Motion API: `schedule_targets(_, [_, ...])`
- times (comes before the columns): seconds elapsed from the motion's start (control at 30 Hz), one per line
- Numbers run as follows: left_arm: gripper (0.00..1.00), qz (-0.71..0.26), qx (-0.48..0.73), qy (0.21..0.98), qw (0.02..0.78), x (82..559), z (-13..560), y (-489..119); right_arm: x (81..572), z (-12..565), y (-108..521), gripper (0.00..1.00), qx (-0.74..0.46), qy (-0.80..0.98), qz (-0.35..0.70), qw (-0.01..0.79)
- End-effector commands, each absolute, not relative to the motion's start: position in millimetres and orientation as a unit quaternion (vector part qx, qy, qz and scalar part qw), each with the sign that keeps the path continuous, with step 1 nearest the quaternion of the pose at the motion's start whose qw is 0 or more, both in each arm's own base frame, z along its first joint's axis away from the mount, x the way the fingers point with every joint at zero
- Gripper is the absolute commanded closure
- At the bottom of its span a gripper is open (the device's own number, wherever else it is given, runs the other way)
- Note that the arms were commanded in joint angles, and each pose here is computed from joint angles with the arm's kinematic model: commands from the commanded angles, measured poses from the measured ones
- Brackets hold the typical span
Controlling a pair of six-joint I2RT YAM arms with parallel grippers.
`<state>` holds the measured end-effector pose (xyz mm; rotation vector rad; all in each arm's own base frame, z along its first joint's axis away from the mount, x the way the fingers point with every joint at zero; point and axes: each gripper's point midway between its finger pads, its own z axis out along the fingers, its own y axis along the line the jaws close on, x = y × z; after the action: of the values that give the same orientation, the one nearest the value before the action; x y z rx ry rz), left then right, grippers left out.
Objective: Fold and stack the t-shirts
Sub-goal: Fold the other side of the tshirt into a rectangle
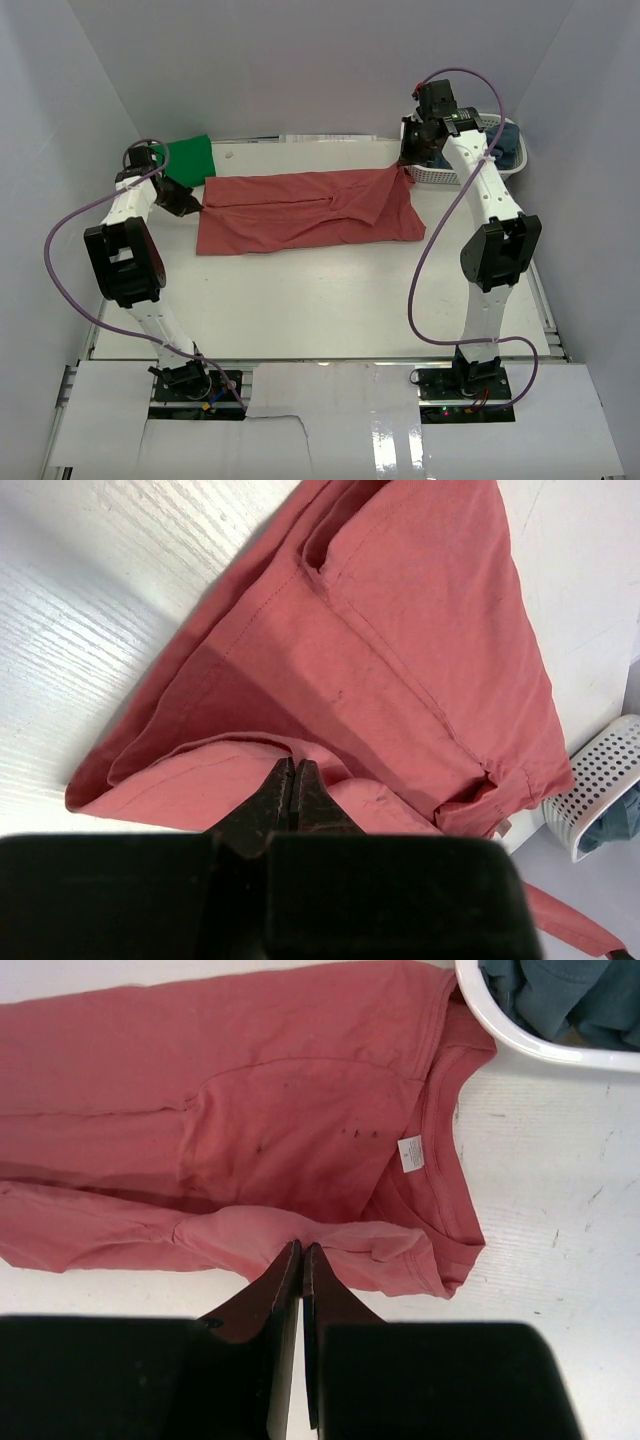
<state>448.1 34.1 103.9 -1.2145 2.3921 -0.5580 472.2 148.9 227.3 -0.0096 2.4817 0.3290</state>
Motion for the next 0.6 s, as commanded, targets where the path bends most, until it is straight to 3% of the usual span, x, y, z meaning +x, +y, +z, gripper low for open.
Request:
schedule_targets(0.0, [1.00, -0.196, -0.433, 0.852, 0.220, 457.3, 117.6, 39.2, 491.7, 244.1, 154.3, 0.92, -0.020, 0.924, 0.146, 0.353])
schedule_targets(0.57, [1.00, -0.186, -0.451, 0.846, 0.213, 457.8, 110.2, 44.3, 506.8, 229.5, 148.3, 0.92, -0.012, 0.925, 0.146, 0.351])
